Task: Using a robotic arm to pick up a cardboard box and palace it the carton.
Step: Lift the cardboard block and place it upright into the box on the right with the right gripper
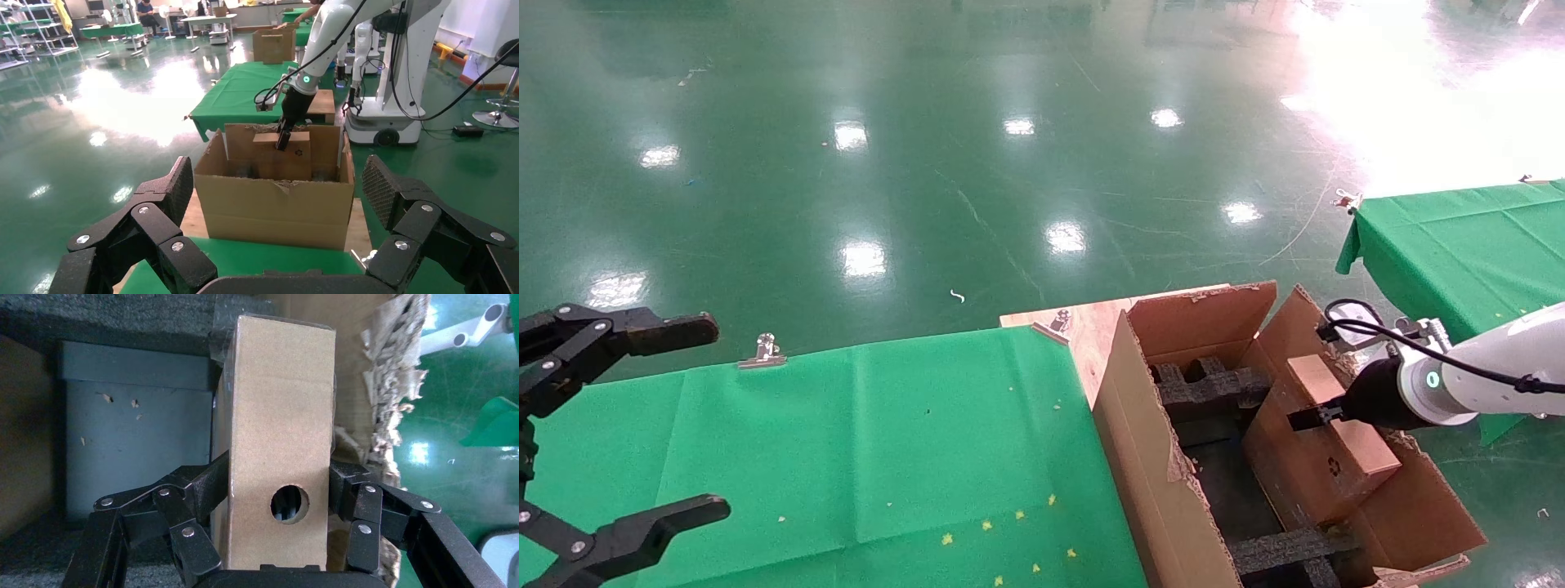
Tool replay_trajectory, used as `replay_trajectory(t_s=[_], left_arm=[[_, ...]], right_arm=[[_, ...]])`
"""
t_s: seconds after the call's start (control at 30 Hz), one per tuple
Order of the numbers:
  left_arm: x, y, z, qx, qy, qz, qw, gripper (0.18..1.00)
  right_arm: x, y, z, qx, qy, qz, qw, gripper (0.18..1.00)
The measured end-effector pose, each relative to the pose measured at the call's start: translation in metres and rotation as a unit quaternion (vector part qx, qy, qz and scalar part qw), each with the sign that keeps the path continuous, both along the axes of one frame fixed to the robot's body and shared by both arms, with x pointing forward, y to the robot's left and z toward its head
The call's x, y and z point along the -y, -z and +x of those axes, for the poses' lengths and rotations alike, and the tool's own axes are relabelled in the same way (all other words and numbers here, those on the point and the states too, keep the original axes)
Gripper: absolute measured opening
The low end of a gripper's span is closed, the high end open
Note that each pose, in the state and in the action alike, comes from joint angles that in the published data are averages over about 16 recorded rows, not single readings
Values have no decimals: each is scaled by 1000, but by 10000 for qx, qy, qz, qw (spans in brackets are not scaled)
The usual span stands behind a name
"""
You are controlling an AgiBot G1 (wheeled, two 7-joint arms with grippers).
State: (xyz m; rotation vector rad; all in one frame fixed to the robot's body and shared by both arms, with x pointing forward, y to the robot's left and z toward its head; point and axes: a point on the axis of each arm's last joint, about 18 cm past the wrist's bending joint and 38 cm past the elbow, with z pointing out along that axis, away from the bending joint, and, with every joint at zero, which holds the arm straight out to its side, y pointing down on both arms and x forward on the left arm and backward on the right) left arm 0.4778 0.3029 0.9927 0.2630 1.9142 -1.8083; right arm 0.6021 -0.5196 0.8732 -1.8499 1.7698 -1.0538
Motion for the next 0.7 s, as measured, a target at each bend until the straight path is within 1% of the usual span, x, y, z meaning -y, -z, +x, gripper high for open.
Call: replay_trajectory(t_s=[0.7], left_arm=[[0,0,0,0,0,0,10000,1001]], right_arm=[[0,37,12,-205,-103,86,9997,402]])
